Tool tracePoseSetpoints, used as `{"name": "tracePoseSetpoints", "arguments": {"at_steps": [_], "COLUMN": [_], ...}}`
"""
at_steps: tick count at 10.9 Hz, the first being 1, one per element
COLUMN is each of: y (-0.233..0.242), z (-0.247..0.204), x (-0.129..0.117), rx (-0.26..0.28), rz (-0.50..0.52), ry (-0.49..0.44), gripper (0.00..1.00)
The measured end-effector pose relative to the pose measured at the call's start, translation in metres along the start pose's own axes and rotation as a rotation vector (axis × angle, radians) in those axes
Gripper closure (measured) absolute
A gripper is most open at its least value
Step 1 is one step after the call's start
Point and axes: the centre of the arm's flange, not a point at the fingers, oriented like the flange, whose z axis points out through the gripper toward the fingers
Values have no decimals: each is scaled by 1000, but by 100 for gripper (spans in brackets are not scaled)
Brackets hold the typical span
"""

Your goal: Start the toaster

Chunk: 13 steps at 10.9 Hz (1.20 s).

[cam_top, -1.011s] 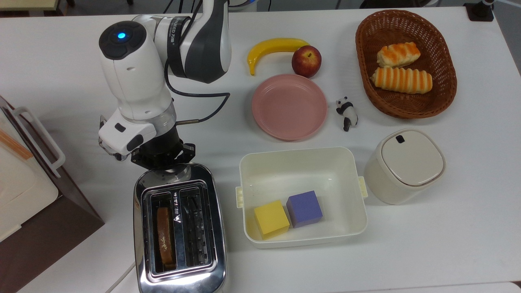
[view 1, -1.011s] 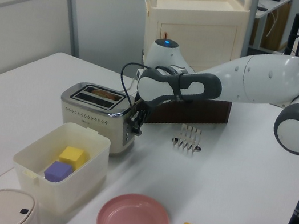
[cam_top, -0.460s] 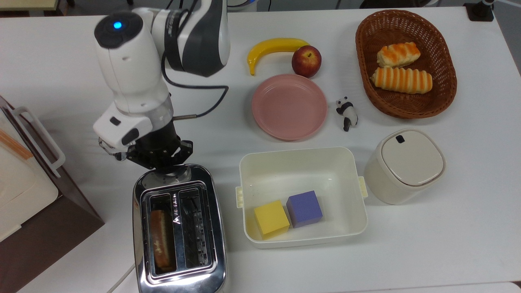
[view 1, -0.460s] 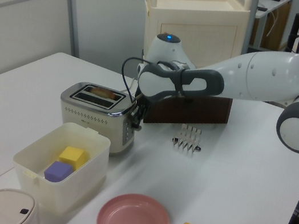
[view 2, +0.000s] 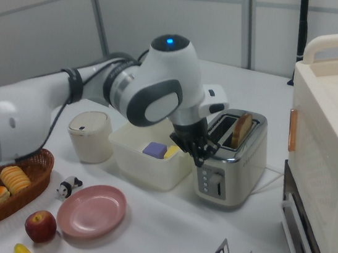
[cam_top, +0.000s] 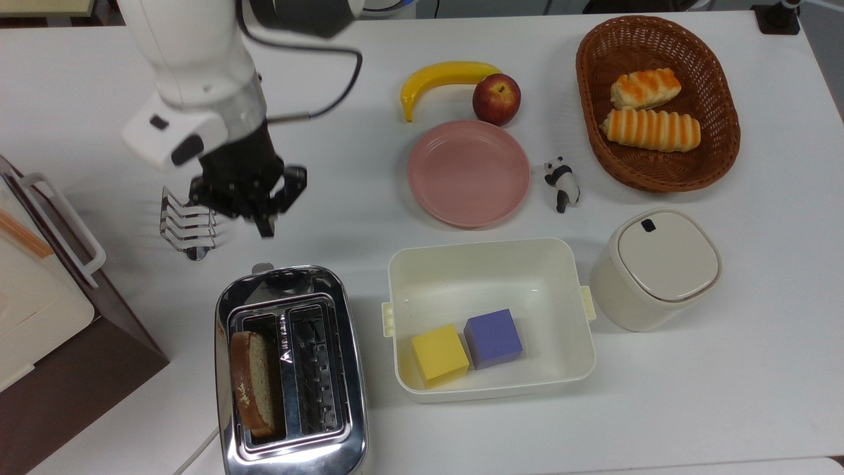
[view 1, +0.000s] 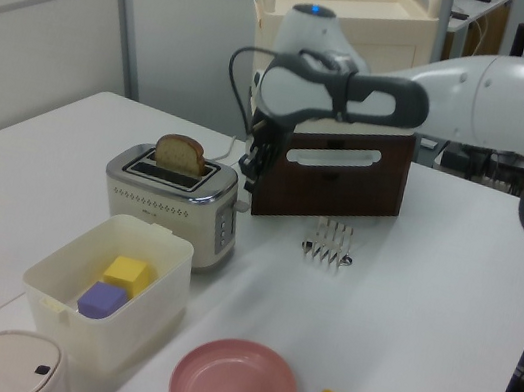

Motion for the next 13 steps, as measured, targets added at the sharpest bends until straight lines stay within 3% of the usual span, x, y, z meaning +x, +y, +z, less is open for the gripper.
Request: {"name": "tracePoseSetpoints", "arguments": {"at_steps": [2, 3, 5, 10, 13], "y": [-2, -3, -7, -3, -2], "z": [-34, -52, -81, -86, -87], "x": [-9, -18, -33, -46, -47], "rx": [16, 26, 45, -43, -50], "rz": [-1, 0, -2, -29, -29], "ry": [-45, -80, -140, -236, -244], "gripper": [96, 85, 78, 1, 0]}}
